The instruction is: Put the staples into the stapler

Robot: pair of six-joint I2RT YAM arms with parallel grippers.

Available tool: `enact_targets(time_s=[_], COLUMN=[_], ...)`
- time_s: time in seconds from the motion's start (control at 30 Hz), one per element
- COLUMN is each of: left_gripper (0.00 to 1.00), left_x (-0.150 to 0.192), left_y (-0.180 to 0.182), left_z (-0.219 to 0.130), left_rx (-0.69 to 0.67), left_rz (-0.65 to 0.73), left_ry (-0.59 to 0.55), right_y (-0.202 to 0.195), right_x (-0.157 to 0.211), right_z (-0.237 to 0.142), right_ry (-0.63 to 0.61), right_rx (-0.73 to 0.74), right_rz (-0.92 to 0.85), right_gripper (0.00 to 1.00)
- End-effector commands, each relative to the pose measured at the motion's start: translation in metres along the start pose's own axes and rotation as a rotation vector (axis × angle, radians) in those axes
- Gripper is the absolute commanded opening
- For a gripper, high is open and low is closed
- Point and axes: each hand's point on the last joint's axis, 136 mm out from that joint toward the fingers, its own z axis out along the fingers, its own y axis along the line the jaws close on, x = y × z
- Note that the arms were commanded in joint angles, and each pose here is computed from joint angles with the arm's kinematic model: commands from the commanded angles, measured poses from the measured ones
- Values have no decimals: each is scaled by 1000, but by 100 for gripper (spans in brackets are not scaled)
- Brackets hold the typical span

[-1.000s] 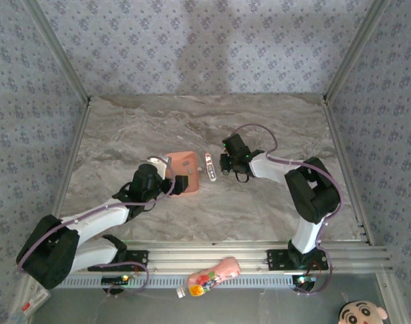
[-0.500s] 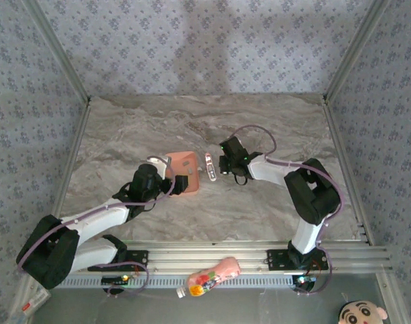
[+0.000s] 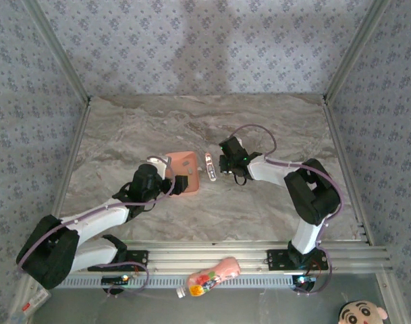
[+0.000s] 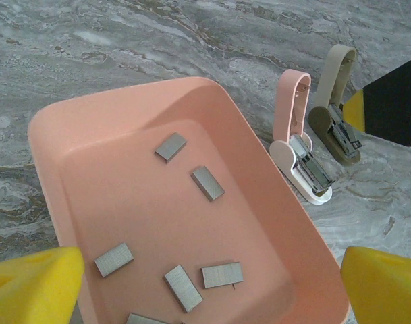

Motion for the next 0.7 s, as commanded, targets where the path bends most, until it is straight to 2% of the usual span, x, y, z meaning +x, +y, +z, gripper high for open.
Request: enact_targets(time_s=[0.0,0.67], left_gripper=[97,97], left_x=[-14,-14], left_y=[-5,-7], left_z=[-4,-4], left_rx=[9,14], left_rz=[18,23], left_ry=[-36,-34], right_y=[-2,-1], right_x=[-3,22], right_z=[-4,-4], right_ry=[-24,23], right_rx=[18,49], right_rz=[12,-117], right_gripper=[15,14])
